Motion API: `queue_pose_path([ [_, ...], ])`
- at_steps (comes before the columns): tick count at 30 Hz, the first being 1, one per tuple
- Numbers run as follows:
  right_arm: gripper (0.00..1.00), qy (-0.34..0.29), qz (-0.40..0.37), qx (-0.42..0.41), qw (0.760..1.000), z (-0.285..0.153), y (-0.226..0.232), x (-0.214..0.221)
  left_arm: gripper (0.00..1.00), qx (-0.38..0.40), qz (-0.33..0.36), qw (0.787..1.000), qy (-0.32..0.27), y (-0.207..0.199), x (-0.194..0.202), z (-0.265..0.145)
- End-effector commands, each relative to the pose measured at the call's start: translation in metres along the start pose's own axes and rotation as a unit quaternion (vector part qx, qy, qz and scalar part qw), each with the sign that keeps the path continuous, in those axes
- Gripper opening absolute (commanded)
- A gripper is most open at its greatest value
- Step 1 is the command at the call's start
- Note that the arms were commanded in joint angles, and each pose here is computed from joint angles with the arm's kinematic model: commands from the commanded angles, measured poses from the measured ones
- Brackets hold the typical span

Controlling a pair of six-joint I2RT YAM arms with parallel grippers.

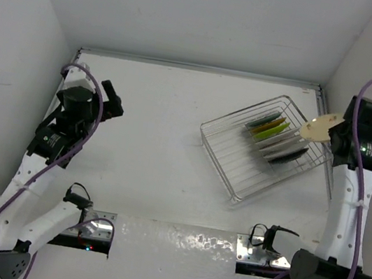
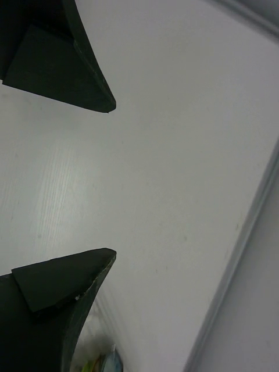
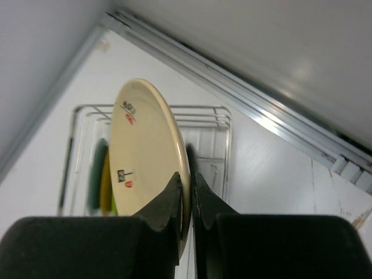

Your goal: Unload the plates from the dish rack

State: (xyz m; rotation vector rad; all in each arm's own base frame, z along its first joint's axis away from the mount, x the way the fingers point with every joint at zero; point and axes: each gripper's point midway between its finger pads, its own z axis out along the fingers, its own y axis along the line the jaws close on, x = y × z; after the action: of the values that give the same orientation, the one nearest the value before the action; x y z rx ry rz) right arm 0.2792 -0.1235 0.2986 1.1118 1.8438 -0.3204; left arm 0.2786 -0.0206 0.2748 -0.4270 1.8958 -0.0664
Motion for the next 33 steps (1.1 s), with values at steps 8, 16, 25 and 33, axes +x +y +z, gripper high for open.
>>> queue_pose_path([
  [8,0.00,0.032,-0.065,-0.497,0.865,-0.111,0.157,-0.012,1.00,0.432,-0.114,0.893,0.054,-0.176,-0.045,-0.055],
  [16,0.00,0.085,-0.116,-0.702,0.698,-0.199,0.231,0.068,1.00,0.541,-0.131,0.821,0.129,-0.227,-0.026,-0.042],
  [25,0.00,0.129,-0.140,-0.688,0.700,-0.191,0.278,0.135,0.84,0.533,-0.130,0.820,0.164,-0.232,0.002,-0.016],
  [33,0.00,0.128,-0.137,-0.670,0.718,-0.175,0.282,0.148,0.82,0.456,-0.122,0.869,0.145,-0.218,0.005,0.012],
])
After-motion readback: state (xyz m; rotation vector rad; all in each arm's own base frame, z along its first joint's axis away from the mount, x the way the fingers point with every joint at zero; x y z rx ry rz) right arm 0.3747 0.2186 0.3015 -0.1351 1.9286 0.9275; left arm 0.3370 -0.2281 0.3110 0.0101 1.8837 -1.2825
